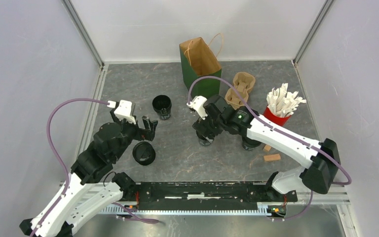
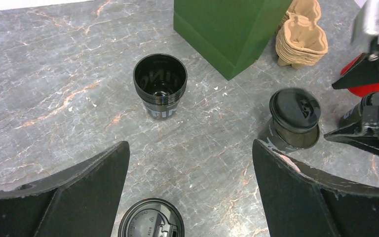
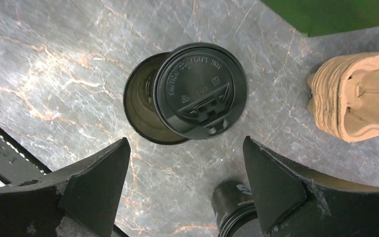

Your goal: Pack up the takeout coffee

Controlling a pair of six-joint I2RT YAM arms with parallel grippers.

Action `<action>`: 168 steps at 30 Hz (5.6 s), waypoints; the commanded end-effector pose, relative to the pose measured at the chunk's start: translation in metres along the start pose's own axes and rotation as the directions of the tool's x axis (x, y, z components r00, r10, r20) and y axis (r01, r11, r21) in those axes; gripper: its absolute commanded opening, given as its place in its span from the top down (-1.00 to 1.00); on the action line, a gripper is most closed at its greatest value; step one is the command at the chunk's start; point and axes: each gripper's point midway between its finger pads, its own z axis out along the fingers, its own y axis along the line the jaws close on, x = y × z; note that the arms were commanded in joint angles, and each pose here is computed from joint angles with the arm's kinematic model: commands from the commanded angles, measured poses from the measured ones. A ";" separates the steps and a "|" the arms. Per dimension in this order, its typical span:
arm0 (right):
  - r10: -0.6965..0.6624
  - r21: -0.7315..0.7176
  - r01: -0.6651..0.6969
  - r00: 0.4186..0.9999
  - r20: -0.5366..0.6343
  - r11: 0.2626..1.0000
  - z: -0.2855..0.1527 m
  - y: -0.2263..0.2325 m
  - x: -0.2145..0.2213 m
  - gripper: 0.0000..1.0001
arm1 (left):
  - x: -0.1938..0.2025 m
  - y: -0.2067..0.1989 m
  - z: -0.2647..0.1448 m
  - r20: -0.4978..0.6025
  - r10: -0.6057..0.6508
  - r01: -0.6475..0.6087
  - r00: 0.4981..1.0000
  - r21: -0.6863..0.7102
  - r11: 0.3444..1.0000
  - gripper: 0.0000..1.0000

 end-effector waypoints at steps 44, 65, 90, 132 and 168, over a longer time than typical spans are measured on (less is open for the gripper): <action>-0.632 -0.008 0.646 0.748 0.202 0.763 0.107 -0.074 0.055 0.12 | -0.023 -0.010 -0.025 0.216 -0.006 -0.023 0.976 0.134 0.991 -0.92; -0.732 -0.016 0.745 0.659 0.173 0.667 0.136 -0.081 0.061 0.09 | -0.025 -0.010 -0.029 0.242 -0.001 -0.034 0.970 0.139 0.990 -0.91; -0.753 -0.033 0.773 0.625 0.206 0.633 0.142 -0.077 0.054 0.58 | -0.024 -0.010 -0.030 0.243 0.012 -0.048 0.970 0.144 0.988 -0.83; -0.708 -0.085 0.738 0.669 0.226 0.670 0.147 -0.082 0.056 1.00 | -0.023 -0.008 -0.028 0.238 0.013 -0.044 0.971 0.128 0.991 -0.84; 0.371 -0.480 -0.007 0.645 0.669 0.877 -0.092 0.009 -0.048 0.89 | -0.029 -0.107 -0.002 0.176 0.207 -0.271 0.962 0.558 0.785 -0.99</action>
